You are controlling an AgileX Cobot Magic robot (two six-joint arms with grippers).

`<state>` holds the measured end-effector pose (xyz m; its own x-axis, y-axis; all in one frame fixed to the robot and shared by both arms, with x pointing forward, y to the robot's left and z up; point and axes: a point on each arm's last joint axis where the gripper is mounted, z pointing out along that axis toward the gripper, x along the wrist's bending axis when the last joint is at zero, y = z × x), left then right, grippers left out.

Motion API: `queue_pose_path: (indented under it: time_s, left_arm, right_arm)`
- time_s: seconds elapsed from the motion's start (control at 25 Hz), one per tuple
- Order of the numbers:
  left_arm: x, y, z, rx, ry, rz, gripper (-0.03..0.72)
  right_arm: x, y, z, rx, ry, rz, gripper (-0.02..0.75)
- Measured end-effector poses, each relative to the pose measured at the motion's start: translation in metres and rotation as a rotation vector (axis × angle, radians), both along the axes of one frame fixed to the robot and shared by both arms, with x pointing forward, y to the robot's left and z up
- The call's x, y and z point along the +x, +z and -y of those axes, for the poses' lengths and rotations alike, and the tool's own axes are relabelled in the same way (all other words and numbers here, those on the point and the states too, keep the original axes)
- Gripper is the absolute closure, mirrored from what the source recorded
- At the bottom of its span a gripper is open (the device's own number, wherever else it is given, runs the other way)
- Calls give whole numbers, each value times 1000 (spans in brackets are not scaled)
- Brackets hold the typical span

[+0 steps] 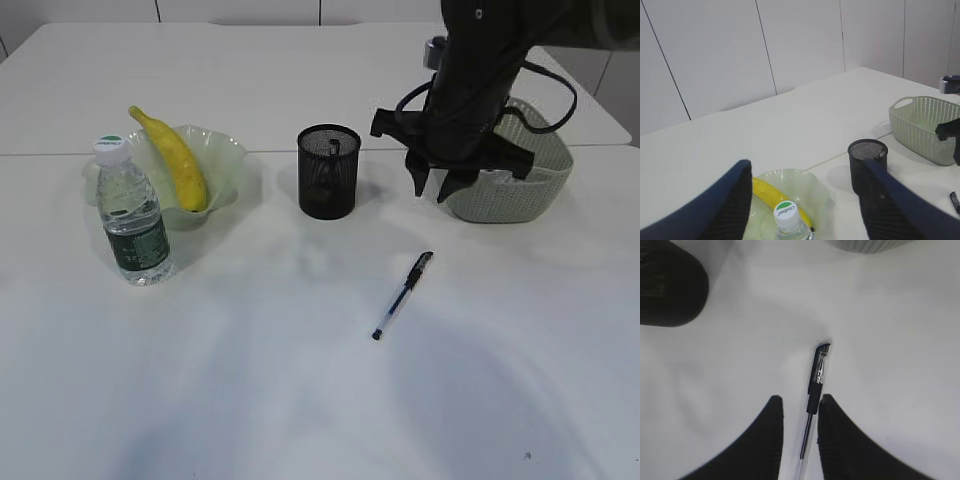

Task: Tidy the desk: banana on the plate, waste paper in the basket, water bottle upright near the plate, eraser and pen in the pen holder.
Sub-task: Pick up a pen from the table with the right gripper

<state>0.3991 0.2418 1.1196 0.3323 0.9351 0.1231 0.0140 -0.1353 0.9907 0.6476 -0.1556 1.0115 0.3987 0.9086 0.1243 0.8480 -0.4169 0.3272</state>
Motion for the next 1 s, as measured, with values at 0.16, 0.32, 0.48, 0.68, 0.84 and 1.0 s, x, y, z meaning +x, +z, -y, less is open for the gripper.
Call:
queue_pose_path:
  time_s: [0.16, 0.32, 0.48, 0.68, 0.84, 1.0]
  left_arm:
    - [0, 0, 0, 0, 0, 0, 214]
    - [0, 0, 0, 0, 0, 0, 214]
    - [0, 0, 0, 0, 0, 0, 214]
    - [0, 0, 0, 0, 0, 0, 214]
    - [0, 0, 0, 0, 0, 0, 214]
    - [0, 0, 0, 0, 0, 0, 214]
  right_arm:
    - [4, -19, -1, -9, -27, -45, 554]
    - [4, -31, -2, -22, -38, -92, 554]
    - [4, -46, -5, -8, -52, -148, 554]
    - [4, -61, -9, 21, -67, -194, 554]
    - [5, -72, -11, 38, -77, -228, 554]
    - [5, -81, -12, 37, -80, -249, 554]
